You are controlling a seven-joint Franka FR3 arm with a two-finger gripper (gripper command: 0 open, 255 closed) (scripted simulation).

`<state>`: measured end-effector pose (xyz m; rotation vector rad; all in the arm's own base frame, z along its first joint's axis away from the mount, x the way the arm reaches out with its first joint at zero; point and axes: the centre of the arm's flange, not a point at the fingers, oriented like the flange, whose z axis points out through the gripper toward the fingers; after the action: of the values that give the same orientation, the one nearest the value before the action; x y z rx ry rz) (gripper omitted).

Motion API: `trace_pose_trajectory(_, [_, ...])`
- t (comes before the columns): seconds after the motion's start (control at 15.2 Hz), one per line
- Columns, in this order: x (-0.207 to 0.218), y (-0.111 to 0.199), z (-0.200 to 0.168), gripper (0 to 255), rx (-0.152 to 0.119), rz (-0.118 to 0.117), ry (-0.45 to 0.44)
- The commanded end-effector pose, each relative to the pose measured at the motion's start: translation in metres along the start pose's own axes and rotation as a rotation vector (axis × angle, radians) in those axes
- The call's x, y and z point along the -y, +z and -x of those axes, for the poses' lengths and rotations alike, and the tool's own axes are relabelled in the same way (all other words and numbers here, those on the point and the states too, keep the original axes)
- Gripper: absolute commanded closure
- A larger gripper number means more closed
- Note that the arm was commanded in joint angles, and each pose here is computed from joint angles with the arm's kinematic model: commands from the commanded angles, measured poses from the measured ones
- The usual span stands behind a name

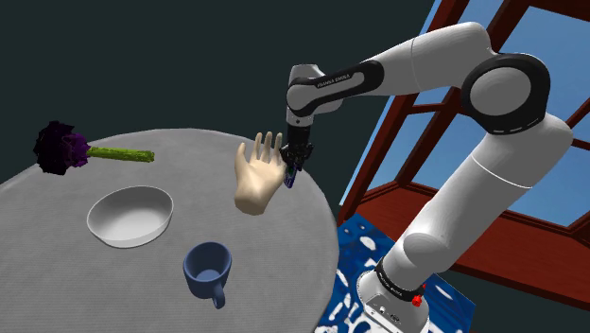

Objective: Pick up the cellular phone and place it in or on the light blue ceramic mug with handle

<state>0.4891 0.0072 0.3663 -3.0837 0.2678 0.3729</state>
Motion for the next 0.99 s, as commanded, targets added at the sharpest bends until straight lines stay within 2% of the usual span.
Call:
trace_pose_trajectory(0.0, [0.000, 0.000, 0.000, 255, 0.000, 0.000, 0.000])
trace_pose_trajectory(0.46, [0.000, 0.000, 0.000, 255, 0.000, 0.000, 0.000])
trace_pose_trajectory(0.92, [0.000, -0.036, 0.009, 255, 0.000, 0.000, 0.000])
